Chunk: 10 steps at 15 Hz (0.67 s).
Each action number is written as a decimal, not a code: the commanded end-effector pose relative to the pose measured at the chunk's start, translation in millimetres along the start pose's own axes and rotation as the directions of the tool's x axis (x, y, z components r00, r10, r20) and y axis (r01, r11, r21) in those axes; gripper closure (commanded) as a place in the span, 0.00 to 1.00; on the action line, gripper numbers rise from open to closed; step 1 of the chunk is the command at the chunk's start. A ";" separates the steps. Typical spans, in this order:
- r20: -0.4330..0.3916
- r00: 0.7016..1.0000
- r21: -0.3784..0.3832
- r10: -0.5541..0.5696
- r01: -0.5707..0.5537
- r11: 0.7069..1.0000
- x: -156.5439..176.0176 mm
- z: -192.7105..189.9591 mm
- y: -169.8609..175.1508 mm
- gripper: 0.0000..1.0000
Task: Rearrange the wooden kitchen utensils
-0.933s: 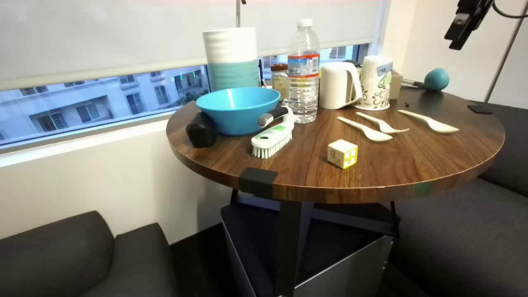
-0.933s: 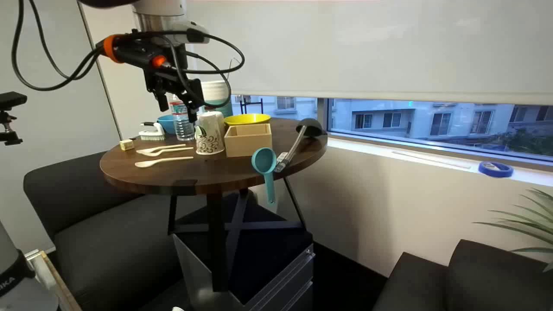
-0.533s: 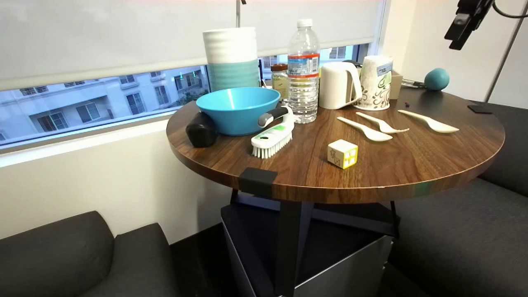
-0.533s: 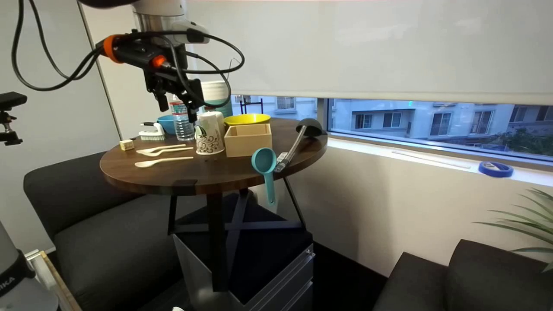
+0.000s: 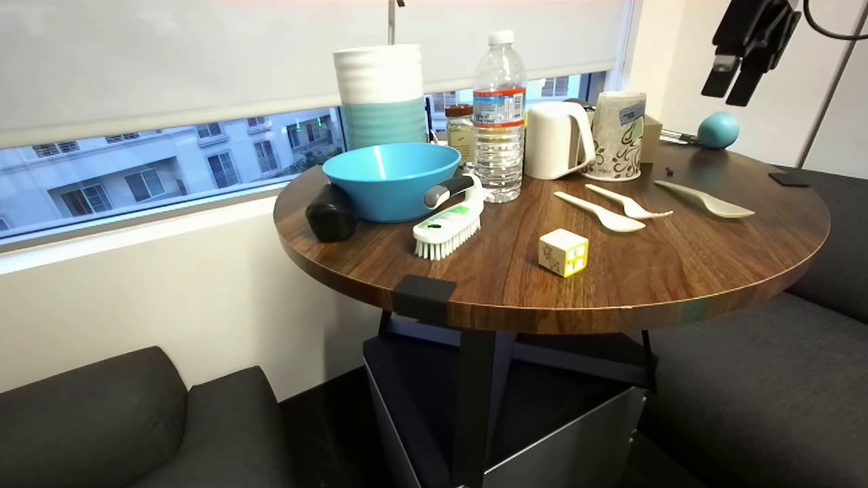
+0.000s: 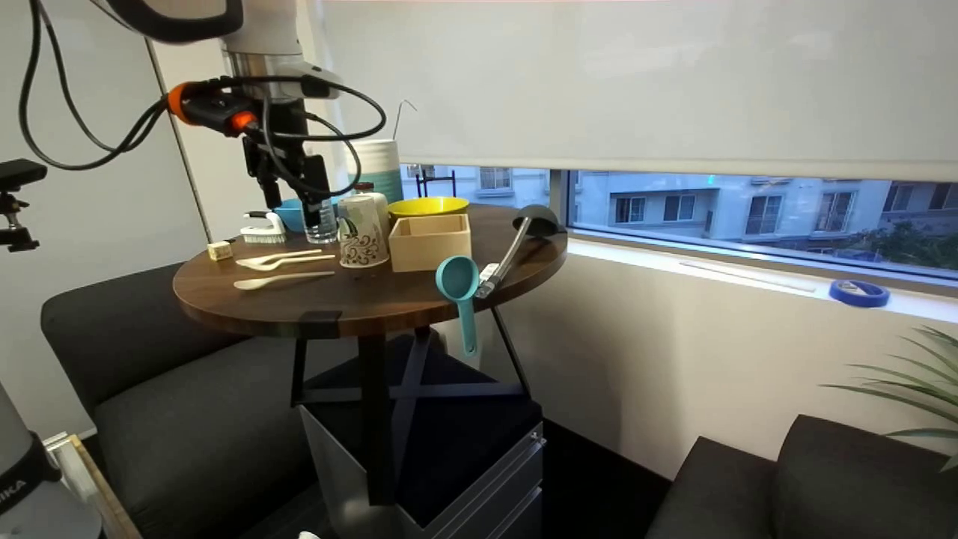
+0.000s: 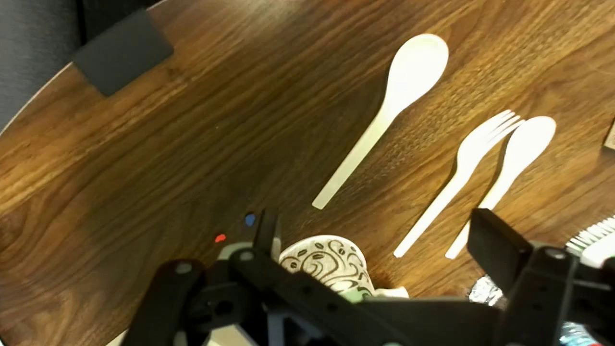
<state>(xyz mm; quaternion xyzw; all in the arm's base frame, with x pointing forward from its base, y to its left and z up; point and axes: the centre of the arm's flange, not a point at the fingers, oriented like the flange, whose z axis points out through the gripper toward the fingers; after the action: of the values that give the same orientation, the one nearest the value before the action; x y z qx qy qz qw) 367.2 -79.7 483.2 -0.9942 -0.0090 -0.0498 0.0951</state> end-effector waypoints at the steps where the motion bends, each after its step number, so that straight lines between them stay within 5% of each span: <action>1: -0.003 0.994 -0.070 0.112 -0.112 0.991 1.2 26.7 -21.1 0.00; 10: 0.074 0.943 -0.152 0.325 -0.312 0.938 8.1 83.4 -24.3 0.00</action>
<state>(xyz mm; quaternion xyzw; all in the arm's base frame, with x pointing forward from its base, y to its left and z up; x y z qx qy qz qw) 375.6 -41.9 421.0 -0.9917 0.1216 0.0015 0.0426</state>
